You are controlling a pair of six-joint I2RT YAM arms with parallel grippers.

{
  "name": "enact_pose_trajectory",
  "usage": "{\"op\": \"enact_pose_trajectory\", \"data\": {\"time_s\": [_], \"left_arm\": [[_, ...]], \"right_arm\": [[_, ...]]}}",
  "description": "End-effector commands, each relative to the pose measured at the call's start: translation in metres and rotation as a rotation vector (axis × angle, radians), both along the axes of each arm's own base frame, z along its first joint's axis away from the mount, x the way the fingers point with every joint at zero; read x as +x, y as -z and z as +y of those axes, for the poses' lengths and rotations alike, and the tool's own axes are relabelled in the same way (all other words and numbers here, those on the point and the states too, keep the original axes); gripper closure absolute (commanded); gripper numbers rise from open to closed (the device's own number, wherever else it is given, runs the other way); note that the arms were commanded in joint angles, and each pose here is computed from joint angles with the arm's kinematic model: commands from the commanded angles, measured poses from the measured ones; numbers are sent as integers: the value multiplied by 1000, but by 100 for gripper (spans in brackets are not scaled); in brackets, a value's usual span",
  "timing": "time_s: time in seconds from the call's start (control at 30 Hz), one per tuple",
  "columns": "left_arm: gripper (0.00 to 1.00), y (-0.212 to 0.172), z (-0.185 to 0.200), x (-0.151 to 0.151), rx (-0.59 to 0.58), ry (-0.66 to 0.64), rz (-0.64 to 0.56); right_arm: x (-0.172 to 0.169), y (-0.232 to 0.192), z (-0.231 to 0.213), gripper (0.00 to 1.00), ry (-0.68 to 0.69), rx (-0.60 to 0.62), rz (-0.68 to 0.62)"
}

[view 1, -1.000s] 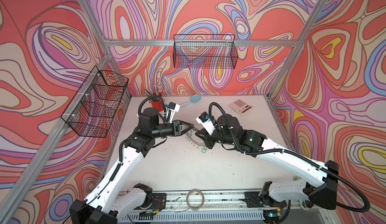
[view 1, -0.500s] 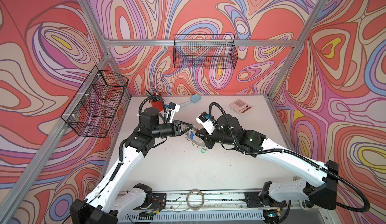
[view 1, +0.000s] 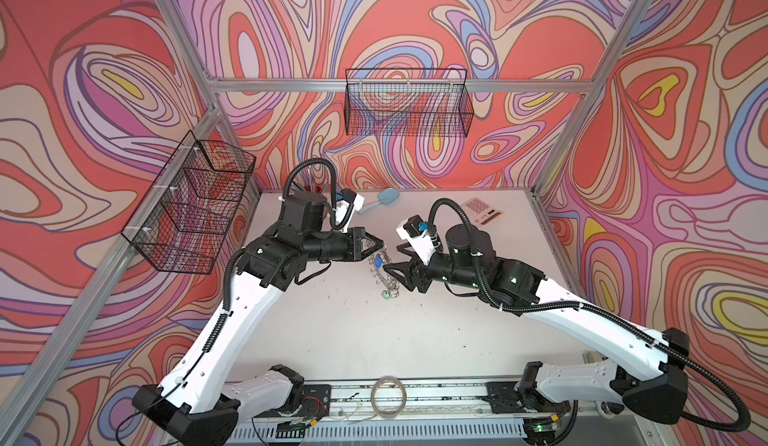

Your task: Put the keys on the keyring

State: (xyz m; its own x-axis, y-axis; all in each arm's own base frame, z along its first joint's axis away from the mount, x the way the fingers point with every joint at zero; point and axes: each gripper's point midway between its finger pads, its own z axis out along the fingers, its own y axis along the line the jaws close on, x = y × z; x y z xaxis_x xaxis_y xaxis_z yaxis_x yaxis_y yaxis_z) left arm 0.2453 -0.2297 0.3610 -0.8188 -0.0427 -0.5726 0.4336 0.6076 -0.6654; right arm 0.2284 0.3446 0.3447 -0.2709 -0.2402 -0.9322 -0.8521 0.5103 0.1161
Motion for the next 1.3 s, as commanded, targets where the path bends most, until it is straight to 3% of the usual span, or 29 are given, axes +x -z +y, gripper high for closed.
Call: {"op": "enact_pose_trajectory", "data": {"time_s": [0.0, 0.13, 0.3, 0.47, 0.6, 0.77, 1.0, 1.27], "left_arm": [[100, 5, 18, 2, 142, -96, -6], [100, -8, 21, 8, 207, -180, -49], [100, -22, 17, 11, 173, -234, -75], [100, -22, 8, 9, 190, -224, -80], [100, -23, 9, 6, 192, -220, -78], [100, -24, 10, 0, 188, -204, -77], [100, -26, 9, -3, 168, -193, -77], [100, -27, 6, -4, 140, -186, -74]], "right_arm": [[5, -16, 8, 29, -10, 13, -48], [11, -21, 16, 29, -10, 28, -47], [13, -26, 24, 31, -22, 61, -41], [19, -31, 26, 33, 2, 97, -68], [27, -25, 27, 46, 33, 82, -75], [33, -9, 24, 53, 65, 43, -69], [32, -8, 25, 46, 61, 48, -63], [40, 5, 16, 58, 126, -1, -57]]}}
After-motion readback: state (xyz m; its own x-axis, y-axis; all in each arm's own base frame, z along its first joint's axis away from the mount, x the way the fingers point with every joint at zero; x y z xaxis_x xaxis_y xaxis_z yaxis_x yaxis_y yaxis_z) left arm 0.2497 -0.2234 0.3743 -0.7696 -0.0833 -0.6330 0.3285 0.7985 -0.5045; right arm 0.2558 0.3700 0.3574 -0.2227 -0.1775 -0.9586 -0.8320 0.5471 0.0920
